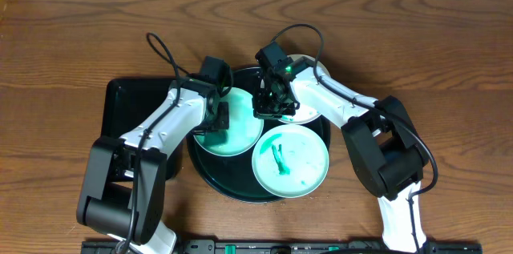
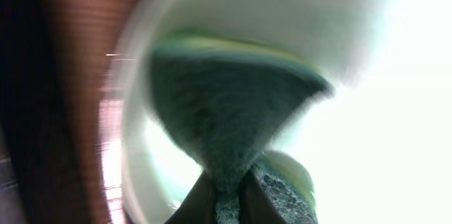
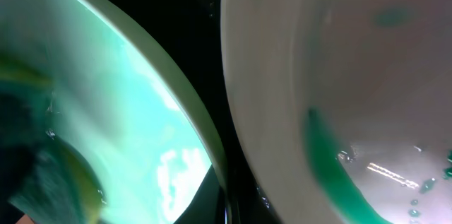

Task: Clean dirty plates on tray and stack at the side
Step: 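Scrub the left white plate with the sponge in the left gripper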

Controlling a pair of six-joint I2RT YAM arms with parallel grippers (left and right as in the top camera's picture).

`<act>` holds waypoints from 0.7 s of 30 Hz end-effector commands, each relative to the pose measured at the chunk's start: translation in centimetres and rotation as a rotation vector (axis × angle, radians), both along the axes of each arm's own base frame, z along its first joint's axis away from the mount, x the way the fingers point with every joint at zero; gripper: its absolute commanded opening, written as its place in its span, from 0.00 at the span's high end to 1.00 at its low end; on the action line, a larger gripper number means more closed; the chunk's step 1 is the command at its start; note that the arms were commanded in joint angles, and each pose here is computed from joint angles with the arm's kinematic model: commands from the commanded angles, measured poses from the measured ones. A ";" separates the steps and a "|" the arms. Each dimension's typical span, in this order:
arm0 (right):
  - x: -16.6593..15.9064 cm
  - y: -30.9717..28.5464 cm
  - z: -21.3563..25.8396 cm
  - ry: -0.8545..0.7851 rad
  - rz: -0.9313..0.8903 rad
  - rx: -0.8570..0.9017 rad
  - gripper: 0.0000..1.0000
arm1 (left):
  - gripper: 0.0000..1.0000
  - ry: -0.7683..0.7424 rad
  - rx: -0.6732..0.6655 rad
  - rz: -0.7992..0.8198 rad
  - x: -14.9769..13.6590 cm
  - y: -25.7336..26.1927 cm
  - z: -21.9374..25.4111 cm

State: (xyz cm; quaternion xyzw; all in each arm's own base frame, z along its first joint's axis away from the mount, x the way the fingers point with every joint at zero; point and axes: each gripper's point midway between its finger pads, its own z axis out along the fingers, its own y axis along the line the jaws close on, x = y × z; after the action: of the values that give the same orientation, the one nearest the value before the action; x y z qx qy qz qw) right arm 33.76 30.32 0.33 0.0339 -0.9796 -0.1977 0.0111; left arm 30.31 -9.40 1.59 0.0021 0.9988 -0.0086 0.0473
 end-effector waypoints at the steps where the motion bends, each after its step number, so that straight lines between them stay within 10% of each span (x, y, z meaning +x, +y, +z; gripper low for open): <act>1: -0.2 -0.9 -1.9 0.037 -0.026 -0.043 0.99 | 0.93 0.132 -0.328 -0.267 -3.6 -6.1 -0.1; 21: -0.3 -1.0 -1.9 0.041 -0.026 -0.046 0.99 | 0.93 -0.142 -0.270 -0.260 3.0 -5.9 0.3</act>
State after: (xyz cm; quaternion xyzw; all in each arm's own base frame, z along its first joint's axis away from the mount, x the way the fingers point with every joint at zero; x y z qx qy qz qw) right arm 33.71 30.29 0.32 0.0335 -0.9797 -0.1971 0.0123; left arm 32.44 -16.34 2.57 0.1226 0.9709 -0.1790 0.1012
